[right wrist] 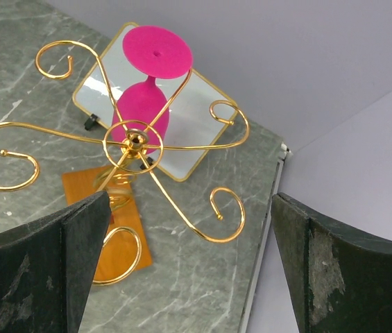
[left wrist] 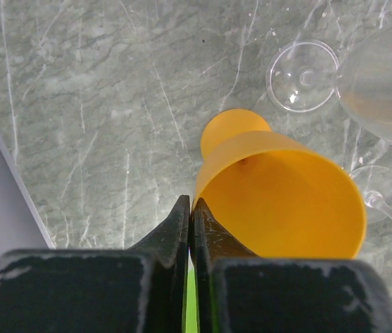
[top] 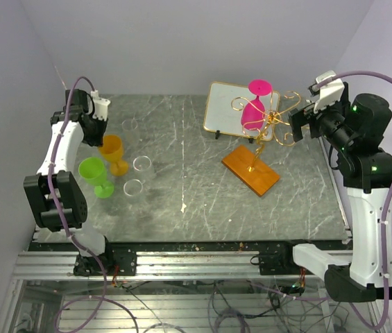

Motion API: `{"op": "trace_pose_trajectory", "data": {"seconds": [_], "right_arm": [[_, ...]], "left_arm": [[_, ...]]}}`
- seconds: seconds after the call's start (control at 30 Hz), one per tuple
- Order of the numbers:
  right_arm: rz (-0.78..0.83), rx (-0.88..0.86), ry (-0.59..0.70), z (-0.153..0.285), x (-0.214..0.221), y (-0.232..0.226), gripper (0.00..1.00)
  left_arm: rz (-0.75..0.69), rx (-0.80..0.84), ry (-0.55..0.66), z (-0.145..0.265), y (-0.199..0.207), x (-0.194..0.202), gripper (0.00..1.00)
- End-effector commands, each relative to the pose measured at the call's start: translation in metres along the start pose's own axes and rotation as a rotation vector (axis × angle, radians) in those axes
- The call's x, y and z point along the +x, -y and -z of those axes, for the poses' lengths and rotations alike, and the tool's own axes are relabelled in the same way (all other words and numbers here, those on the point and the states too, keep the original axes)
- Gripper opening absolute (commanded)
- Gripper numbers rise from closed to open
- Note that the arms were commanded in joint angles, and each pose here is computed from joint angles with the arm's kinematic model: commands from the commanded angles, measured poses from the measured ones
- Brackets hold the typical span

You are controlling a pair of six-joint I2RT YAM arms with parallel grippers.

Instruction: Place the wine glass upside down on the wine glass rack

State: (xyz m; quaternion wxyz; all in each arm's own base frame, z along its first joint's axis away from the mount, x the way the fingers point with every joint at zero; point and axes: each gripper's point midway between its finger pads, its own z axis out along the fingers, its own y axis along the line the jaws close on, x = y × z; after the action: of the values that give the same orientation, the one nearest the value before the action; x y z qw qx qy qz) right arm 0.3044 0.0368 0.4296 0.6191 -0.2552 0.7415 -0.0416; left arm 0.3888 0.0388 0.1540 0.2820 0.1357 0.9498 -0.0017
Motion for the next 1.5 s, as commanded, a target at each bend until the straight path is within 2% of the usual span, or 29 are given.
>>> {"op": "trace_pose_trajectory", "data": {"seconds": [0.0, 0.13, 0.5, 0.7, 0.93, 1.2, 1.33, 1.47], "right_arm": [[-0.014, -0.004, 0.030, 0.007, -0.006, 0.000, 1.00], [-0.016, 0.000, 0.034, 0.010, -0.005, 0.001, 1.00], [-0.033, -0.067, 0.006, -0.001, 0.015, -0.010, 1.00], [-0.003, -0.033, 0.002, -0.003, 0.022, -0.006, 1.00], [0.003, -0.118, 0.065, 0.008, 0.006, -0.022, 1.00], [-0.003, -0.276, 0.171, 0.020, -0.022, -0.047, 1.00], [-0.112, -0.448, 0.219, 0.012, -0.030, -0.075, 0.97], [-0.232, -0.586, 0.246, -0.001, -0.039, -0.094, 0.92]], "left_arm": [[-0.030, -0.051, 0.030, 0.007, -0.016, -0.016, 0.07], [-0.063, -0.179, 0.057, 0.022, -0.042, -0.032, 0.07], [-0.085, -0.438, 0.273, 0.097, -0.083, -0.088, 0.07], [-0.004, -0.464, 0.507, 0.165, -0.075, -0.123, 0.07], [0.057, -0.288, 0.823, 0.255, -0.026, -0.158, 0.07], [0.026, 0.045, 0.955, 0.297, 0.042, -0.168, 0.07], [0.018, 0.281, 1.042, 0.321, 0.085, -0.169, 0.07], [0.054, 0.450, 1.109, 0.339, 0.110, -0.173, 0.07]]}}
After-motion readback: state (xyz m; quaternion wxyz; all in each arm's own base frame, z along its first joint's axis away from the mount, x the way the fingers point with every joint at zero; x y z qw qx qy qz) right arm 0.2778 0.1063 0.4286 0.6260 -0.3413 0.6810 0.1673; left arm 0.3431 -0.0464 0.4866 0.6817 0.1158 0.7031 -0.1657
